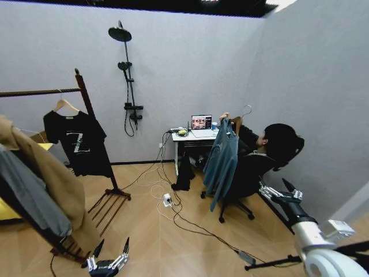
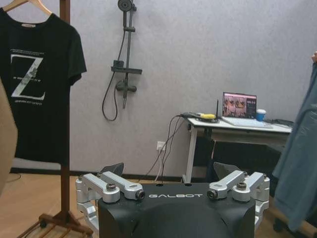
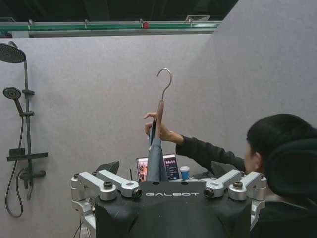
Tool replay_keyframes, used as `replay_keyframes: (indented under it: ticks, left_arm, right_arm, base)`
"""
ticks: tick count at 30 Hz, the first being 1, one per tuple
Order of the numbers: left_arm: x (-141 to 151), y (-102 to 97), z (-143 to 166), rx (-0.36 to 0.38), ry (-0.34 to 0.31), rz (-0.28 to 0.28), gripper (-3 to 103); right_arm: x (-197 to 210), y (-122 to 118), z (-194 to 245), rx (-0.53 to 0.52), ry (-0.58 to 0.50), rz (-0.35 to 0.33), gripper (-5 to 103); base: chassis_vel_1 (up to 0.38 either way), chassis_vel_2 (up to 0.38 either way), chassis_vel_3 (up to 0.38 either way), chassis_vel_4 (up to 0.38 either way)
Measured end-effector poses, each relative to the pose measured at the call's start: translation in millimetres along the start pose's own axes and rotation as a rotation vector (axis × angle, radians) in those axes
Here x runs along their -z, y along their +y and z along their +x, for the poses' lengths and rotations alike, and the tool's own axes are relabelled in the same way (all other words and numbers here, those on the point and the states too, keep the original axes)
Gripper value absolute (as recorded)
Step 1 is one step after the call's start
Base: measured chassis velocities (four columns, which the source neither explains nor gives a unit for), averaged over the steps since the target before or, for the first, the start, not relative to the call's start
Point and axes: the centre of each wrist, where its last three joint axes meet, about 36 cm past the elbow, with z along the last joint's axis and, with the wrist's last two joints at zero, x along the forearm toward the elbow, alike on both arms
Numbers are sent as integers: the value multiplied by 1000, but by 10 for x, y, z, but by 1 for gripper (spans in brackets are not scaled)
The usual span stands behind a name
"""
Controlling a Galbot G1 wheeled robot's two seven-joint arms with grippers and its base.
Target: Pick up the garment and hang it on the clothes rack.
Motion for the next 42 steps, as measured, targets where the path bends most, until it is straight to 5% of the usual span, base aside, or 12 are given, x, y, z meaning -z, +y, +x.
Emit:
replay_keyframes:
  ticks: [9, 15, 22, 42]
  left_arm:
    - [0, 0, 0, 0, 0, 0, 100]
    - [0, 0, -1, 0, 0, 0, 100]
    - [0, 0, 1, 0, 0, 0, 100]
    - [0, 0, 0, 0, 0, 0, 100]
  right_arm:
    - [254, -86, -527, 28, -64, 82, 100]
    - [498, -485, -1053, -23, -101, 168, 100]
    - [610, -710, -1369, -51, -125, 162, 100]
    - [566, -331, -1927, 28, -155, 119, 100]
  base:
    - [-311, 322, 313, -326]
    - [-107, 144, 65, -98]
    - [42, -54, -19, 57]
    - [5, -13, -12, 2]
